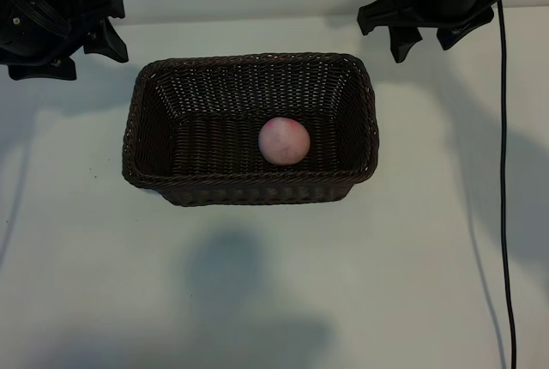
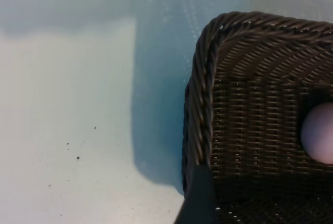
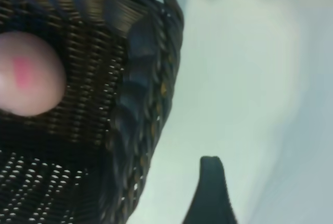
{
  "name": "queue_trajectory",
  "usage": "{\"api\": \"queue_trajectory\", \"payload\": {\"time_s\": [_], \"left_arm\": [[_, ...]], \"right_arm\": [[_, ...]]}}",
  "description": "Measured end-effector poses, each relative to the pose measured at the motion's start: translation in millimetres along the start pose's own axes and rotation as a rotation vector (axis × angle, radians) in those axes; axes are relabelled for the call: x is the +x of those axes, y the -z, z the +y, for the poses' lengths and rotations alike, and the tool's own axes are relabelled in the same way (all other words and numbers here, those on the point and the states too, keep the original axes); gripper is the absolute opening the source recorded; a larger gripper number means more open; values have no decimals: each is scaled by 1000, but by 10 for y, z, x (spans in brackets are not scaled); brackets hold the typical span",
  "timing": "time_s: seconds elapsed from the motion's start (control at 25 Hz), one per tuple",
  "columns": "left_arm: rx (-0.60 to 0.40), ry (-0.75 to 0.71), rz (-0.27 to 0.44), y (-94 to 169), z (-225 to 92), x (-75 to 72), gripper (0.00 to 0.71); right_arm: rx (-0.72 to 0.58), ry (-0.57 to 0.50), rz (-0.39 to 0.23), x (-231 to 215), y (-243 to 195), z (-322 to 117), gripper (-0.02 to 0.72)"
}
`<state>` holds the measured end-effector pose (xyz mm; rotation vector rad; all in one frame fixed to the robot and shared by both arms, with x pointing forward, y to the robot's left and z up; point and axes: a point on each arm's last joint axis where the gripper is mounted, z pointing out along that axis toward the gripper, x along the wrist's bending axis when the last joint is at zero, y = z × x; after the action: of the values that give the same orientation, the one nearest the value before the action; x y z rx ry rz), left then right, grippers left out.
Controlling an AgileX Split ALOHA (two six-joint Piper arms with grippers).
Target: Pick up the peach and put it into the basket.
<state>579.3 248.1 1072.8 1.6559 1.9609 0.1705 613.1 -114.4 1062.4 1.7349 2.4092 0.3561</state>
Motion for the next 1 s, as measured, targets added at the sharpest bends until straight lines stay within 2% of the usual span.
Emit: {"api": "queue_trajectory", "payload": {"time_s": [1.0], "left_arm": [[2,-3,0,0,-2,0,590]], "right_arm": [[-2,2,-15,-13,0,2,538]]}}
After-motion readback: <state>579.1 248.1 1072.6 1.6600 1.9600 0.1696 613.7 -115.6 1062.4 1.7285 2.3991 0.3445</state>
